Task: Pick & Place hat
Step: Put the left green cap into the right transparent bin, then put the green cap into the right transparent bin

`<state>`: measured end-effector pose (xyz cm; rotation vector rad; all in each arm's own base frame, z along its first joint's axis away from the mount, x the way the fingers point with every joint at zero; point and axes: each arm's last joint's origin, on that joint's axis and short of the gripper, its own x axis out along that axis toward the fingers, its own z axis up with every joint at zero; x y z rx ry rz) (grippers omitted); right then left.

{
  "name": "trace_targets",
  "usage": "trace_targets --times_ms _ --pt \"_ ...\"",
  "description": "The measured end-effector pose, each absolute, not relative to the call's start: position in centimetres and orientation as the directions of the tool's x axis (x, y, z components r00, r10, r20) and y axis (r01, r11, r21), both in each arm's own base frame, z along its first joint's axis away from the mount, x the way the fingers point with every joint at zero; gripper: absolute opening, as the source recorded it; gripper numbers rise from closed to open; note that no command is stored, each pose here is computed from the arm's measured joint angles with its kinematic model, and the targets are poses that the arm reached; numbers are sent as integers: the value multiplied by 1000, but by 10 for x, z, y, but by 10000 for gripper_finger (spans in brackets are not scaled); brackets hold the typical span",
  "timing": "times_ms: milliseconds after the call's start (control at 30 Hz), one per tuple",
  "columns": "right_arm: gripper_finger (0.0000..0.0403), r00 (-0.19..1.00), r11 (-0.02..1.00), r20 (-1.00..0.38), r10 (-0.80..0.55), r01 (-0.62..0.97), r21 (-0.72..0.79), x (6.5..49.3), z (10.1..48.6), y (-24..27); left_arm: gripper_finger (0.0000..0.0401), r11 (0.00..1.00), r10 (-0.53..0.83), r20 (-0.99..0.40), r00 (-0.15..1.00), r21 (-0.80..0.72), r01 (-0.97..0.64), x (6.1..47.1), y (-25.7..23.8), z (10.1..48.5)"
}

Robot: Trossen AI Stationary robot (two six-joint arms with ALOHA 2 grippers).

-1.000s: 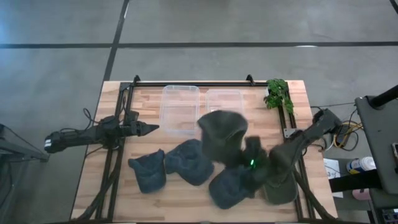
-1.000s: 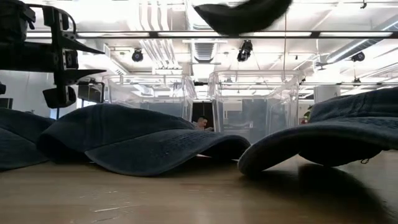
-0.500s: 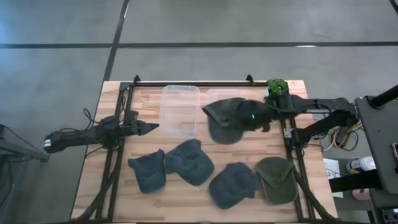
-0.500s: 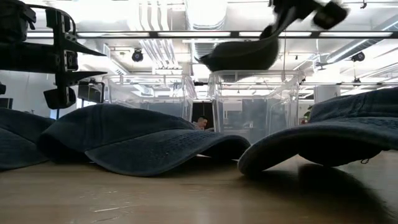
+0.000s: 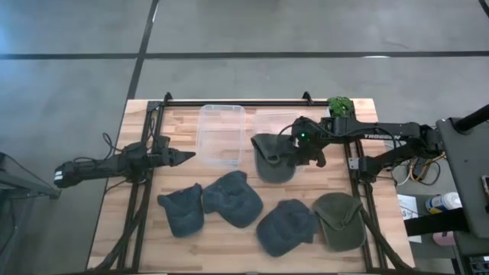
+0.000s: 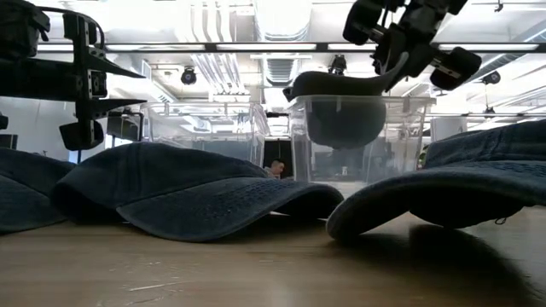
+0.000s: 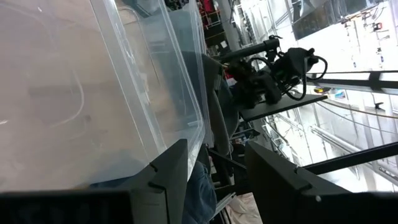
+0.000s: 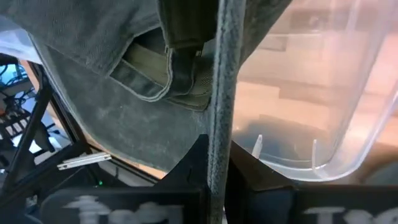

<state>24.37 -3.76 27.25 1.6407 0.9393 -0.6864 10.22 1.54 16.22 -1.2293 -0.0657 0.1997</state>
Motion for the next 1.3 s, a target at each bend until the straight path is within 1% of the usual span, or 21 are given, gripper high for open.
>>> trace_targets --times_ms 133,233,433,567,700,833,1000,1067,1200,1300 --pt "14 525 -151 -819 233 851 502 242 272 -41 153 316 187 -58 981 -942 -116 102 15 162" --pt "27 520 -167 -824 224 854 494 241 272 -44 153 315 187 -58 981 -942 -116 102 15 162" --pt "82 508 -227 -842 182 855 466 238 267 -55 153 315 187 -58 981 -942 -116 102 15 162" --pt "125 517 -217 -839 169 850 480 238 267 -59 153 314 187 -58 981 -942 -116 102 15 162" --pt "158 543 -172 -825 158 838 519 240 277 -61 153 312 187 -58 981 -943 -115 102 15 162" --pt "176 560 -125 -820 120 827 547 241 292 -62 153 312 187 -58 981 -943 -116 102 15 162" --pt "178 489 -35 -872 16 872 489 233 315 -60 153 312 187 -58 981 -943 -116 102 15 162" --pt "176 447 -18 -894 -15 894 447 228 323 -57 153 312 187 -58 981 -943 -116 102 15 162" --pt "176 376 16 -927 -4 927 376 222 330 -45 153 312 188 -58 980 -943 -116 102 15 162" --pt "176 366 77 -931 22 927 366 224 330 -30 153 312 198 -58 979 -943 -119 102 16 162"
